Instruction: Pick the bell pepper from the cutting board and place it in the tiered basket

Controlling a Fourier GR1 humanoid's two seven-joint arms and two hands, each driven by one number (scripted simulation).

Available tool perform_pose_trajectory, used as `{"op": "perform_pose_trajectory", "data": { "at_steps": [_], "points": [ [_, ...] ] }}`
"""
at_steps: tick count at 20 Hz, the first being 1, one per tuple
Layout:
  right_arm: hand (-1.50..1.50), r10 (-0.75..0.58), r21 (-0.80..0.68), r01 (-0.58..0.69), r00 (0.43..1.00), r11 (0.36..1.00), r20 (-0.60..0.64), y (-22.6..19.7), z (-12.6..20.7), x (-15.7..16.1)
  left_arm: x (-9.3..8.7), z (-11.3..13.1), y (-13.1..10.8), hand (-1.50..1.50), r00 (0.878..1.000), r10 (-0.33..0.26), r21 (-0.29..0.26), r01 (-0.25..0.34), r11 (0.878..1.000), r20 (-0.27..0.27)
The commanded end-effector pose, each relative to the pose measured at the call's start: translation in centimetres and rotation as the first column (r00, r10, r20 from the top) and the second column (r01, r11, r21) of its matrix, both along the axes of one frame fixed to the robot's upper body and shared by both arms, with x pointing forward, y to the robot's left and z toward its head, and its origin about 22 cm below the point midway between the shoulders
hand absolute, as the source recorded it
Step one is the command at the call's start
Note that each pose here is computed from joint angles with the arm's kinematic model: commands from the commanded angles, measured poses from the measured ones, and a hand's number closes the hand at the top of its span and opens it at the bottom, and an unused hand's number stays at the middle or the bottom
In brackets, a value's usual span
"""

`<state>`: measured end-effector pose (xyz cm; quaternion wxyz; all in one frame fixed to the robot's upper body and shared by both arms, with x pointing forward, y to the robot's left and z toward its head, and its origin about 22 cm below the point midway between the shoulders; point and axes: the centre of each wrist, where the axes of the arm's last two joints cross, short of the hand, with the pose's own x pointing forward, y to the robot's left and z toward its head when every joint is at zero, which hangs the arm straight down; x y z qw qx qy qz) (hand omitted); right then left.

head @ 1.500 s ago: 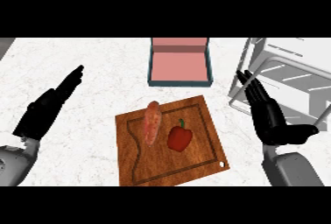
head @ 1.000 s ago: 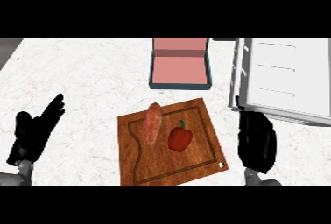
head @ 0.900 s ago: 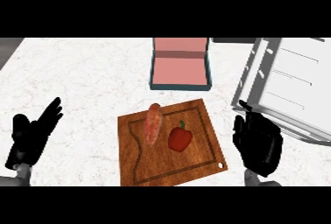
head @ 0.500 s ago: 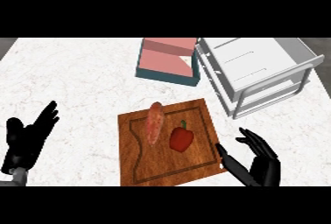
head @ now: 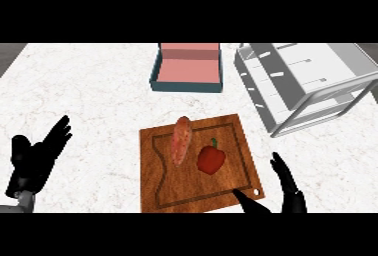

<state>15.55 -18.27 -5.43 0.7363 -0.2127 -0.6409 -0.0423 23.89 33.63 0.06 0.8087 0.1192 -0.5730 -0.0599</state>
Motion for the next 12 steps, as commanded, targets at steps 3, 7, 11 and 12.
{"op": "perform_pose_trajectory", "data": {
  "at_steps": [3,7,11,12],
  "points": [
    [-1.5,0.036,0.025,-0.03,0.965,0.999,-0.261,1.4,0.9,0.9,-0.3,-0.4,1.1,0.0,1.0,0.003,0.008,-0.003,1.0,-0.009],
    [-1.5,0.122,0.055,-0.109,0.918,0.992,-0.378,1.5,3.7,2.1,-0.6,-1.2,0.6,0.0,1.0,0.009,0.004,-0.009,1.0,-0.019],
    [-1.5,0.134,0.036,-0.134,0.851,0.99,-0.507,2.2,5.6,2.9,-0.6,-0.8,1.6,0.0,0.999,0.03,-0.004,-0.03,1.0,-0.033],
    [-1.5,0.1,-0.012,-0.125,0.844,0.992,-0.526,1.1,6.6,4.3,-0.8,-0.8,1.8,0.0,1.0,0.028,-0.007,-0.028,1.0,-0.011]
  ]
}}
